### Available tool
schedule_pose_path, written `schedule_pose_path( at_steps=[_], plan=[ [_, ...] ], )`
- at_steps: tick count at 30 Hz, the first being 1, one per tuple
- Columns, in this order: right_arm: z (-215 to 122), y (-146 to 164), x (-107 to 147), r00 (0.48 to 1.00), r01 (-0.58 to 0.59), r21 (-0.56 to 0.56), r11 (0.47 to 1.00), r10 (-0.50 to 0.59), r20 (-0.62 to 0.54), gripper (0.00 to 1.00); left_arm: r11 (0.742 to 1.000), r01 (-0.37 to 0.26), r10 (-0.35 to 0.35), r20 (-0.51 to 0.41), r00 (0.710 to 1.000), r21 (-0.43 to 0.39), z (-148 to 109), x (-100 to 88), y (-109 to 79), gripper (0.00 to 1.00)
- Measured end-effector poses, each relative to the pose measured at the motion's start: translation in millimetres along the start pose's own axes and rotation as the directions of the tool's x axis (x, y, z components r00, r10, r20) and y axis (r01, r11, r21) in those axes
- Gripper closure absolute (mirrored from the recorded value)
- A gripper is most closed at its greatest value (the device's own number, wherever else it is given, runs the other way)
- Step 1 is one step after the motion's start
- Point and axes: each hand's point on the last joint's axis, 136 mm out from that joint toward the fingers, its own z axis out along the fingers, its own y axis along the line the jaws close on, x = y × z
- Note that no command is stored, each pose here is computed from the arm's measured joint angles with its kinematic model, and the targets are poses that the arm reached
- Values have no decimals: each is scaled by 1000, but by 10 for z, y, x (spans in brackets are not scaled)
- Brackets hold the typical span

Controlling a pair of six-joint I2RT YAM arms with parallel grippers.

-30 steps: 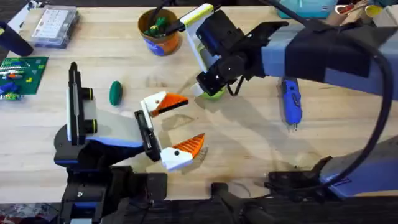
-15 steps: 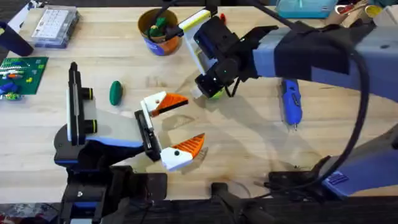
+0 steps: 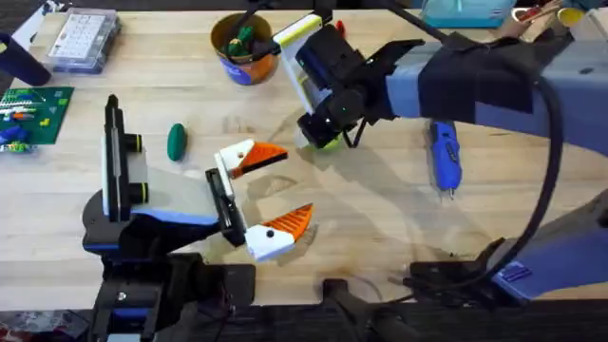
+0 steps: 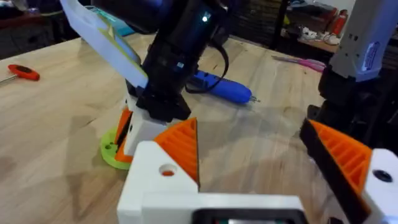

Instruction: Pick up the gripper from the table and insert it into the empty holder that is missing its gripper. Then pick up a screw, insert it into the mounting hole, and use the screwdriver to tighten it. Finally, clean up the table by picking up the vegetable and placing it into the bucket.

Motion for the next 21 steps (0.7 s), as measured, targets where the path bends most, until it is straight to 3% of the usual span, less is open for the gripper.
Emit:
schedule_pose_path(
  at_steps=[4, 5, 21],
  plan=[
    [0, 1, -3, 1000, -4, 0, 1000, 4, 1, 957, 1000, 0, 0, 0, 1000, 0, 0, 0, 0, 12],
    [0, 1, -10, 1000, -5, -1, 1000, 5, 4, 985, 1000, 0, 0, 0, 1000, 0, 0, 0, 0, 12],
    [-27, 0, 48, 1000, -4, 1, 1000, 4, -30, 994, 1000, 0, 0, 0, 1000, 0, 0, 0, 0, 12]
  ],
)
